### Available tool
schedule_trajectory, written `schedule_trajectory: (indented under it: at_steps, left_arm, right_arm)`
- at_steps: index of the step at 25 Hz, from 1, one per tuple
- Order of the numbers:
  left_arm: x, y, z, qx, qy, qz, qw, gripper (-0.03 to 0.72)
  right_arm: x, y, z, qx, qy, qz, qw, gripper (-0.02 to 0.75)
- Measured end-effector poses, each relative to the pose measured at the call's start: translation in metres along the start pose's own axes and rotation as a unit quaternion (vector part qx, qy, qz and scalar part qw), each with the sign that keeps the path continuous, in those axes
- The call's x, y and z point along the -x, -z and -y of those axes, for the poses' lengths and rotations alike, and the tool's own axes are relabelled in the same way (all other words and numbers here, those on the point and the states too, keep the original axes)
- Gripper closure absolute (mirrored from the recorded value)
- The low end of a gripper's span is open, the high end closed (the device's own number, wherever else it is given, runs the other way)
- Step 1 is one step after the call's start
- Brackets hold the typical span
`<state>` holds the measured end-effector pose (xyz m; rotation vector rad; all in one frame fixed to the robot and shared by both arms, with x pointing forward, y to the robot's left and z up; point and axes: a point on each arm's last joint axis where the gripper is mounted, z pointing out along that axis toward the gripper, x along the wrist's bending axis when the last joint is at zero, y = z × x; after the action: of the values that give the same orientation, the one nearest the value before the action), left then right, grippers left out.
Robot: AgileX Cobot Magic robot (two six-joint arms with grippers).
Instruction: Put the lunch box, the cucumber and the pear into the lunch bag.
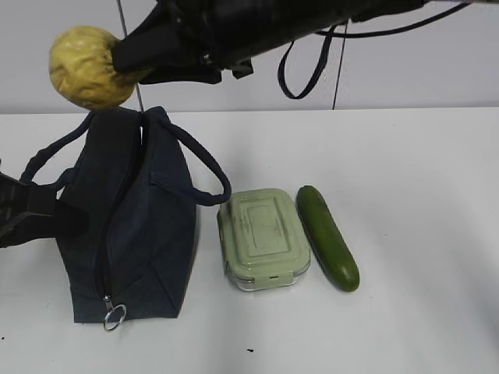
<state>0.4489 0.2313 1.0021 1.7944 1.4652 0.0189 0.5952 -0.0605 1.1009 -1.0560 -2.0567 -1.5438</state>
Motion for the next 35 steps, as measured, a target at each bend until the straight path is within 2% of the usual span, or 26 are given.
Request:
schedule_trajectory:
  at_steps: [8, 16, 20, 27, 35]
  left_arm:
    - [0.0, 0.0, 0.0, 0.001, 0.001, 0.001, 1.0, 0.704]
    - [0.0, 0.0, 0.0, 0.001, 0.002, 0.001, 1.0, 0.704]
    - [0.0, 0.0, 0.0, 0.001, 0.002, 0.001, 1.0, 0.704]
    - [0.0, 0.0, 0.0, 0.001, 0.002, 0.001, 1.0, 0.704]
    - [0.0, 0.0, 0.0, 0.002, 0.002, 0.001, 1.0, 0.704]
  right_arm:
    - [0.068, -0.038, 0.019, -0.002, -0.031, 0.056, 0.998, 0.491]
    - [0.095, -0.047, 0.025, 0.01, -0.023, 0.116, 0.993, 0.491]
    - [0.102, -0.048, 0.025, 0.016, -0.023, 0.134, 0.991, 0.464]
    - [0.101, -0.048, 0.025, 0.014, -0.023, 0.129, 0.991, 0.335]
    - [0.09, -0.039, 0.009, 0.01, 0.0, 0.095, 0.995, 0.318]
